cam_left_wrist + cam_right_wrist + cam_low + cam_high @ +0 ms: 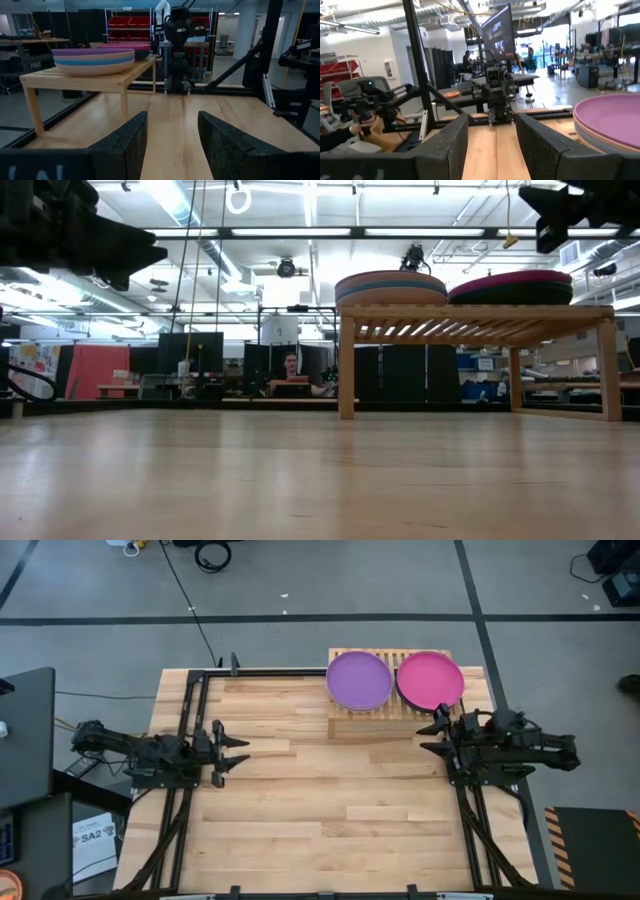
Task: Place and stack plates onto a shelf
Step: Return to Home Position
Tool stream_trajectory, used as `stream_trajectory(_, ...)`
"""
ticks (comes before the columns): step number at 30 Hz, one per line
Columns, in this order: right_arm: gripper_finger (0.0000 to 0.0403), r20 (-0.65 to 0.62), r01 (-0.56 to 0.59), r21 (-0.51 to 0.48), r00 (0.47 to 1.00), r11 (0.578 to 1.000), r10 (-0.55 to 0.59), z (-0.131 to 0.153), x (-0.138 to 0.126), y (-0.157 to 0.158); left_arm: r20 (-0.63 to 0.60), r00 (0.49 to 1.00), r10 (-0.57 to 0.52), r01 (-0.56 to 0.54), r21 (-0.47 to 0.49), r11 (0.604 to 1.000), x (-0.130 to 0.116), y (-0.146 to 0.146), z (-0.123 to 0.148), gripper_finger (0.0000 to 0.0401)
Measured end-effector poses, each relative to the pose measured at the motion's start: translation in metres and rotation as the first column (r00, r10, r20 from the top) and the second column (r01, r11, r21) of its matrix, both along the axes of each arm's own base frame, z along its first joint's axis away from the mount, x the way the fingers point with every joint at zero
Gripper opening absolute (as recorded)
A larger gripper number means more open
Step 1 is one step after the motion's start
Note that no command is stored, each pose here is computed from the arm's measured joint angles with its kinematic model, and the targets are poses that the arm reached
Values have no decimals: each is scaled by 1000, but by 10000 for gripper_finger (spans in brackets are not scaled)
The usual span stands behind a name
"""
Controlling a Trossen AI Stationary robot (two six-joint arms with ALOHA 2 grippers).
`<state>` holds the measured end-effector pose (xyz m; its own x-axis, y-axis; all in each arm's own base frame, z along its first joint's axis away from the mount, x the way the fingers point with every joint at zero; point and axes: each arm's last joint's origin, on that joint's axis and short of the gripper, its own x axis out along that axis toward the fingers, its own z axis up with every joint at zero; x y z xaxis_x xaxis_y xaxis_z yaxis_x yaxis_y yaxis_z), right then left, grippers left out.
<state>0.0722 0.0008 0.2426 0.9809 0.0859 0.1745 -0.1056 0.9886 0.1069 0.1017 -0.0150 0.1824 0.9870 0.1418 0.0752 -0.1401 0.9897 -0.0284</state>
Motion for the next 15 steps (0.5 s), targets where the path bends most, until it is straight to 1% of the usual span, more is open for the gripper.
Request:
stream_trajectory(4,171,-2,12,-6,1000,1000,-12,-12,6,-1,20,1000,6,-6,8,1000,1,0,-5,181)
stream_trajectory(6,171,-9,29,-1,1000,1000,-29,-16,8,-1,20,1000,21,-22,36,999,1,2,-4,181)
stream_trajectory(8,171,-20,54,1,998,999,-54,-19,9,-2,18,999,46,-47,76,996,1,4,-4,181)
stream_trajectory(12,171,-27,70,-19,997,997,-71,-25,11,-3,12,993,115,-116,125,985,2,10,-4,181)
stream_trajectory(15,171,-29,73,-26,997,997,-74,-30,13,-3,12,985,170,-170,128,977,2,16,-4,181)
